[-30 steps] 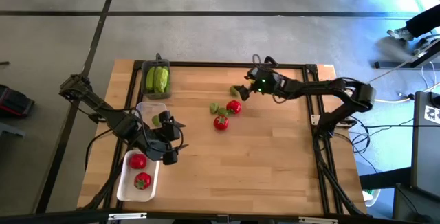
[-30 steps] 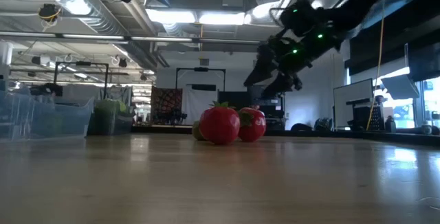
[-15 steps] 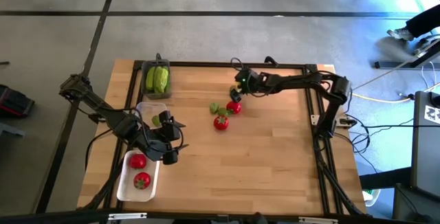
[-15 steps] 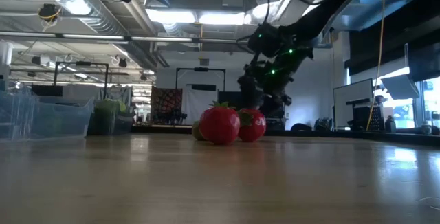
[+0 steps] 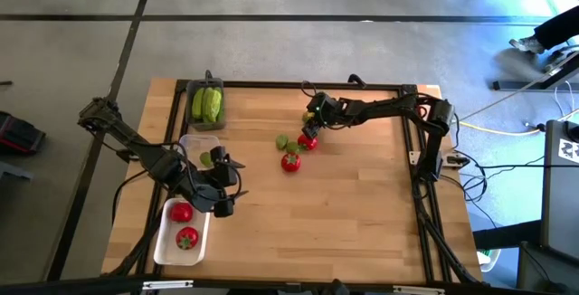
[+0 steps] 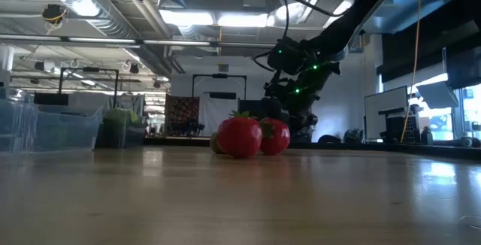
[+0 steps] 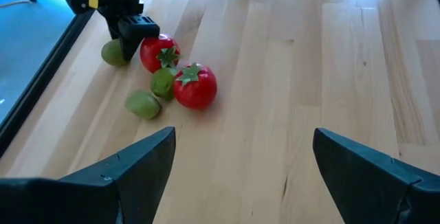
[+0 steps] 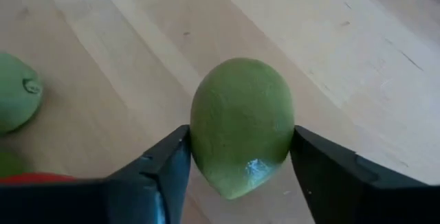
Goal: Sort produce into baskets
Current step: Put the lime into the transparent bin
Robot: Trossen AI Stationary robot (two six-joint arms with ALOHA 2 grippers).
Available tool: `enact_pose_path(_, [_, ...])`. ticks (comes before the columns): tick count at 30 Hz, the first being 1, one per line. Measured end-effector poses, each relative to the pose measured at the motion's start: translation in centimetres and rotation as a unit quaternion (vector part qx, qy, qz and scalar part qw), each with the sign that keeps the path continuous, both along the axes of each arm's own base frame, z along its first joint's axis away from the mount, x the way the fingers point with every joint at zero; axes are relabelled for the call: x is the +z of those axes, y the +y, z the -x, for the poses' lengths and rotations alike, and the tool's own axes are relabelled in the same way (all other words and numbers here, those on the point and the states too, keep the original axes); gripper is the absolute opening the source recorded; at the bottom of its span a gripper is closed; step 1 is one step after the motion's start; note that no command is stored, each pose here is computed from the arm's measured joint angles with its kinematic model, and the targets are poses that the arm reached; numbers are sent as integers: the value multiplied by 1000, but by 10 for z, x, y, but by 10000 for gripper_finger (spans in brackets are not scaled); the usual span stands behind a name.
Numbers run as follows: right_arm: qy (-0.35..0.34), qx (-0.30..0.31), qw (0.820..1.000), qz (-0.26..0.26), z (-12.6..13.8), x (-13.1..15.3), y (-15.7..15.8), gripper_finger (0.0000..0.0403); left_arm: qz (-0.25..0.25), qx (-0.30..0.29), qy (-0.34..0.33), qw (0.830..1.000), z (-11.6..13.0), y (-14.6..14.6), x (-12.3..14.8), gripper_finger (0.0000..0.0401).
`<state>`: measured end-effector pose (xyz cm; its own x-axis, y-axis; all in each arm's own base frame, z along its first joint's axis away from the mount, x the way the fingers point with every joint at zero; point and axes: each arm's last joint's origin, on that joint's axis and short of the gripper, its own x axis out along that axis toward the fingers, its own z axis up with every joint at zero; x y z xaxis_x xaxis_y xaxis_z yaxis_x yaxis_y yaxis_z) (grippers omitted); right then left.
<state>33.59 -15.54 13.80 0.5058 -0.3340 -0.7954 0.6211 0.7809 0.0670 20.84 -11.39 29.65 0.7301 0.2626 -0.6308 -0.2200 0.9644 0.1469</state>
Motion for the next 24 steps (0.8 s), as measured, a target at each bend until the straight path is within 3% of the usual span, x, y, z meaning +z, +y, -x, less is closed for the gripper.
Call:
enact_pose_path(10, [-8, 27, 999, 19, -4, 2, 2, 141, 17, 26, -15, 999, -3, 3, 1, 340])
enact_pose_path(19, [-50, 72, 995, 46, -4, 42, 24, 140, -25, 42, -23, 999, -5, 9, 2, 340])
enact_pose_path(24, [-93, 134, 985, 64, -5, 73, 48, 140, -39, 45, -19, 998, -7, 14, 2, 340])
